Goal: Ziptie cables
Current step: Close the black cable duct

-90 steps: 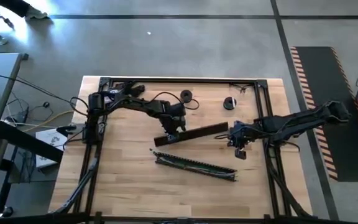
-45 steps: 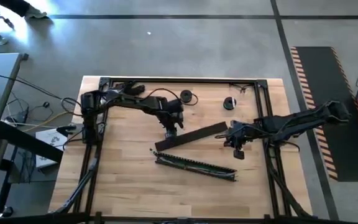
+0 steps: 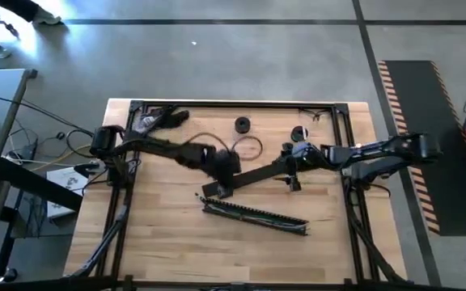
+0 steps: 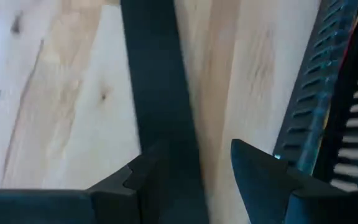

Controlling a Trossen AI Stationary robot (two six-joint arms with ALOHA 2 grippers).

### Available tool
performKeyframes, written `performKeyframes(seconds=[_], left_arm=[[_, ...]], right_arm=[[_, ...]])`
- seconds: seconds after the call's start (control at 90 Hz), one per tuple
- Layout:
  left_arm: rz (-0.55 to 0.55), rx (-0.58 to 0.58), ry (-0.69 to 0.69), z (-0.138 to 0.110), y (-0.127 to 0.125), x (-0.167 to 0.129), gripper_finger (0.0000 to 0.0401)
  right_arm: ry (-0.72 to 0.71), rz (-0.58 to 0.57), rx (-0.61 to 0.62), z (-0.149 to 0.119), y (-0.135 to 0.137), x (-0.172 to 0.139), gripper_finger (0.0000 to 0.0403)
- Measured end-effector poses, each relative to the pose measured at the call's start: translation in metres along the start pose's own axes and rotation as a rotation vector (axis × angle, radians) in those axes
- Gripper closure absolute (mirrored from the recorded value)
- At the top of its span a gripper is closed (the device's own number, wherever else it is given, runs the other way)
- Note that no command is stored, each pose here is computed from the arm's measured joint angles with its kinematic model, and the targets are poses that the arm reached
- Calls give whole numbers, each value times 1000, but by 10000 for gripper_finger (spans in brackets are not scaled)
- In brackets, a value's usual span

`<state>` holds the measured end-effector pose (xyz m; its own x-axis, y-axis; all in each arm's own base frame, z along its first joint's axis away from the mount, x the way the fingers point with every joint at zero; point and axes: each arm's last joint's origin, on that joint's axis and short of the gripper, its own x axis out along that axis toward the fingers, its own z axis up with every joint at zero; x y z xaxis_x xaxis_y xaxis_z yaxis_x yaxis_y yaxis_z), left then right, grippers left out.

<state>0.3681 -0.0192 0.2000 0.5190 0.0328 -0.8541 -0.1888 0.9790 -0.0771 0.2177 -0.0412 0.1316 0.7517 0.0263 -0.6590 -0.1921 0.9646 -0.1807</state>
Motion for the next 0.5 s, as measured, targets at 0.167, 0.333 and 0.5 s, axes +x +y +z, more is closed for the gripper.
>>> performKeyframes(seconds=[0.167, 0.333, 0.5], left_arm=[[33, -103, -111, 1, -26, -3, 242], [134, -83, -149, -2, -35, -5, 242], [176, -73, -130, -14, -32, 3, 242]], right_arm=[[75, 19, 46, -26, -17, 18, 120], [92, 72, 109, -39, -24, 25, 133], [148, 64, 230, -46, -22, 27, 171]])
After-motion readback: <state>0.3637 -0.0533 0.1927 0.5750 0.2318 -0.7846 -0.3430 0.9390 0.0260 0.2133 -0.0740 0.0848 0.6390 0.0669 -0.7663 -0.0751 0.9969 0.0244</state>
